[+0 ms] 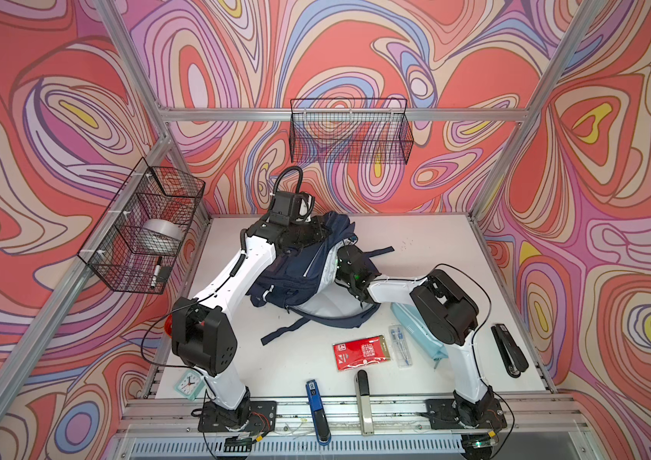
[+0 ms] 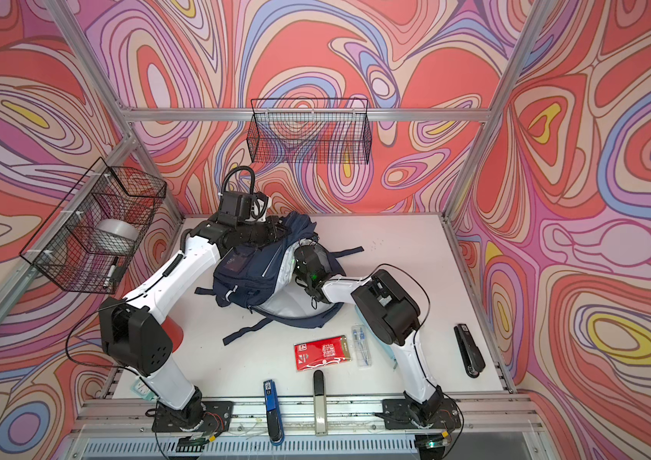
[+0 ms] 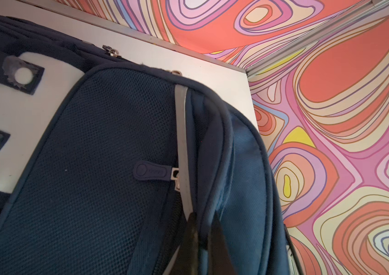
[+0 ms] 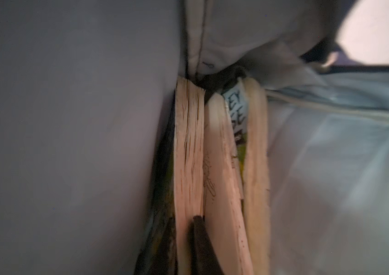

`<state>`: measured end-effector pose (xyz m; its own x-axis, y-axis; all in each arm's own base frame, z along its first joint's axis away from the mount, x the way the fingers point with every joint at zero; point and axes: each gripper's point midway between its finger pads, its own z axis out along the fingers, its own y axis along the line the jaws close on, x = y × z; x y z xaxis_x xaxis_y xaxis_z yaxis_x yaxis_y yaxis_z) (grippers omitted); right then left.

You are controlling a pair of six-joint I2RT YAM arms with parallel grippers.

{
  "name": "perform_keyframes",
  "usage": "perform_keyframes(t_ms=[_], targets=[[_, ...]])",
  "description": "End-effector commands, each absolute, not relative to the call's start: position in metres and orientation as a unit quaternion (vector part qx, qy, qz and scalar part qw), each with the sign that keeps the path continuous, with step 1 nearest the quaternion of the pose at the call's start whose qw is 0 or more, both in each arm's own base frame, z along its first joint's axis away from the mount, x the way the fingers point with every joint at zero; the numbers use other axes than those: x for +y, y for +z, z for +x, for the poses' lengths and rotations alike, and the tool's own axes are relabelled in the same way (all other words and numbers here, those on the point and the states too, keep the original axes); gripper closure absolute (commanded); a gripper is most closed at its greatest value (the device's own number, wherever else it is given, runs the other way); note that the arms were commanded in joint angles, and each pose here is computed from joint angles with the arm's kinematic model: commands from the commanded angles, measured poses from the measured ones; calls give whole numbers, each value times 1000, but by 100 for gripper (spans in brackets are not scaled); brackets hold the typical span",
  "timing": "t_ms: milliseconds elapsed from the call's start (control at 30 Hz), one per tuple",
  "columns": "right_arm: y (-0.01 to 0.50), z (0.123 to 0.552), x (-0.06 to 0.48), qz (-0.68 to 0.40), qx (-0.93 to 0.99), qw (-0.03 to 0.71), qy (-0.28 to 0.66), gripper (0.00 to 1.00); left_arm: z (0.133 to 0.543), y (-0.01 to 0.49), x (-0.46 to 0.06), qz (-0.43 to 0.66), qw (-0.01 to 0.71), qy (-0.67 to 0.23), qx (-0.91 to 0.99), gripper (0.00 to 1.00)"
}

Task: Pack books, pencil case, and school supplies into a backpack
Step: Place the book in the student bag, then close the student bag at the center of the table.

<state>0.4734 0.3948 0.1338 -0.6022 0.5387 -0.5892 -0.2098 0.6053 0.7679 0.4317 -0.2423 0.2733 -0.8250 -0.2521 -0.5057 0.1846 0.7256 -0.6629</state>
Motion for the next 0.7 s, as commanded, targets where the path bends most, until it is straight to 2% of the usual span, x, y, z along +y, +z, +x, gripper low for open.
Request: perform_keyframes(t_ms=[0, 100, 233, 267, 300, 400, 533, 567, 667], targets=[[156, 479, 414, 120, 745, 448, 479, 85, 425, 331, -252, 9, 343, -425, 838, 100], [142, 478, 422, 110, 763, 423, 477, 63, 426, 331, -252, 9, 344, -427, 836, 100], [143, 465, 409, 79, 777, 378, 498, 49, 433, 325, -241, -8, 368, -409, 835, 100], [143, 459, 394, 87, 776, 378, 497, 36, 435, 324, -240, -10, 370, -408, 835, 100], [143, 456, 381, 93, 783, 374, 489, 27, 436, 322, -239, -10, 369, -405, 837, 100], [138, 444, 347, 96, 818, 337, 457, 24, 440, 317, -240, -16, 369, -406, 836, 100], [144, 407, 316, 75, 851, 314, 413, 24, 447, 307, -240, -27, 377, -410, 830, 100], [147, 395, 306, 74, 861, 308, 399, 24, 448, 302, -240, -28, 374, -406, 833, 97], [150, 368, 277, 90, 870, 309, 374, 24, 449, 294, -242, -30, 365, -411, 835, 66]])
